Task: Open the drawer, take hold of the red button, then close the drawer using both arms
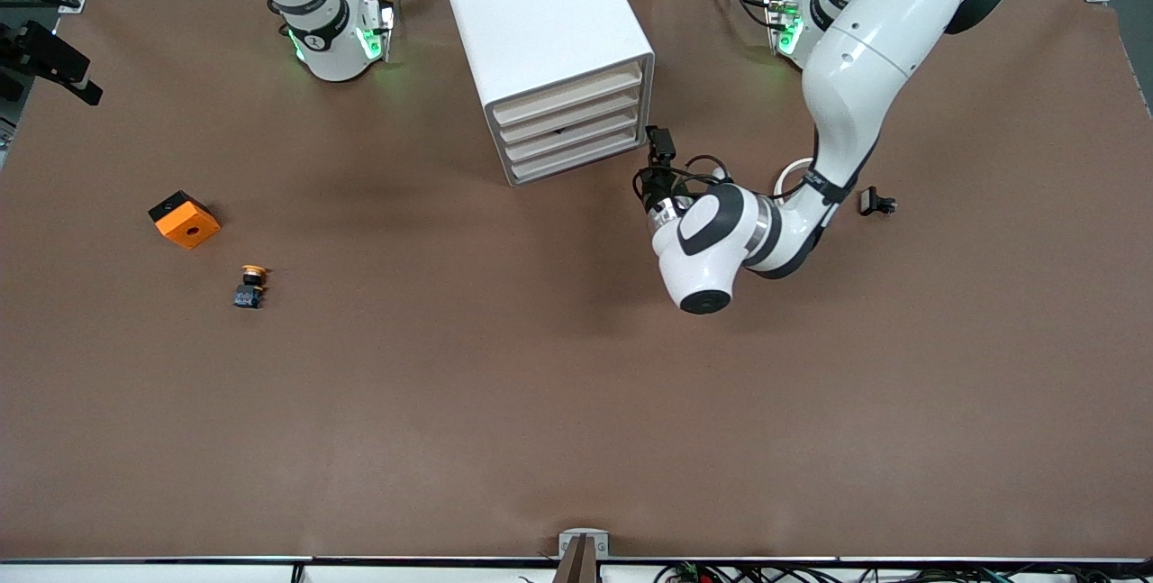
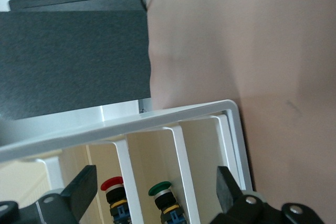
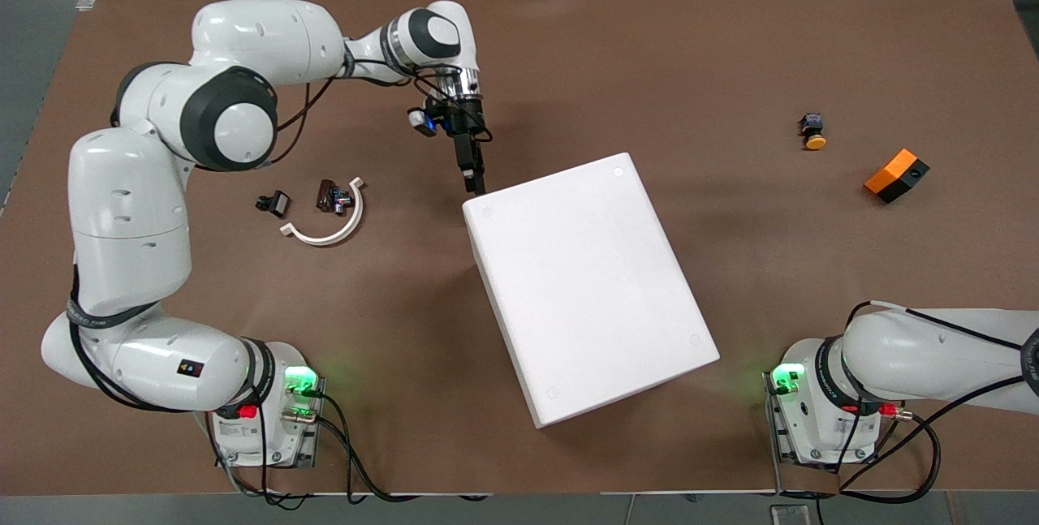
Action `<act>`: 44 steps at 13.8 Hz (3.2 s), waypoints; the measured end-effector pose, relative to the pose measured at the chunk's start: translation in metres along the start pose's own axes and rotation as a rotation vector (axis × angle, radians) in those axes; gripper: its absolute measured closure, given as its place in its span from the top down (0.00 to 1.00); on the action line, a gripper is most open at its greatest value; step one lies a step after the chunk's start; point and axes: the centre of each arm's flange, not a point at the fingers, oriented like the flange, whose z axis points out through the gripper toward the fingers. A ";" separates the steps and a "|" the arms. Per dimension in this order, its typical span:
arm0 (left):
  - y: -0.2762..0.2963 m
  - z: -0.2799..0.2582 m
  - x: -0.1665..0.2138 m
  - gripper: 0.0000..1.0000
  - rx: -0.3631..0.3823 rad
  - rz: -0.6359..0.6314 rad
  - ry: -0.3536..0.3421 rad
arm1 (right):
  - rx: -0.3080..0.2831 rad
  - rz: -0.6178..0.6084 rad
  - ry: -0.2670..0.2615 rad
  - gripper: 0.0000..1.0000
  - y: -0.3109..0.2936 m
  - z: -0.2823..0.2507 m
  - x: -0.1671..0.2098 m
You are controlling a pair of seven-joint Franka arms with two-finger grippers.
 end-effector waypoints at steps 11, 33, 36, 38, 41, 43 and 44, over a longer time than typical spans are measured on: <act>-0.011 0.042 -0.023 0.75 0.114 -0.045 0.078 | -0.001 0.000 0.016 1.00 0.000 -0.005 0.001; -0.010 0.072 -0.043 0.14 0.158 -0.090 0.097 | -0.023 0.002 -0.124 1.00 -0.005 0.077 0.077; -0.009 0.068 -0.041 0.14 0.154 -0.093 0.094 | -0.026 0.006 -0.151 1.00 -0.003 0.093 0.085; -0.006 0.062 -0.038 0.14 0.150 -0.101 0.085 | -0.028 0.008 -0.177 1.00 -0.002 0.109 0.093; -0.001 0.040 -0.029 0.14 0.129 -0.117 0.055 | -0.031 0.029 -0.192 1.00 -0.004 0.117 0.096; 0.002 0.026 -0.020 0.14 0.115 -0.129 0.035 | -0.038 0.077 -0.200 1.00 -0.015 0.116 0.095; 0.004 0.021 -0.016 0.14 0.112 -0.134 0.025 | -0.045 0.109 -0.205 1.00 -0.026 0.116 0.094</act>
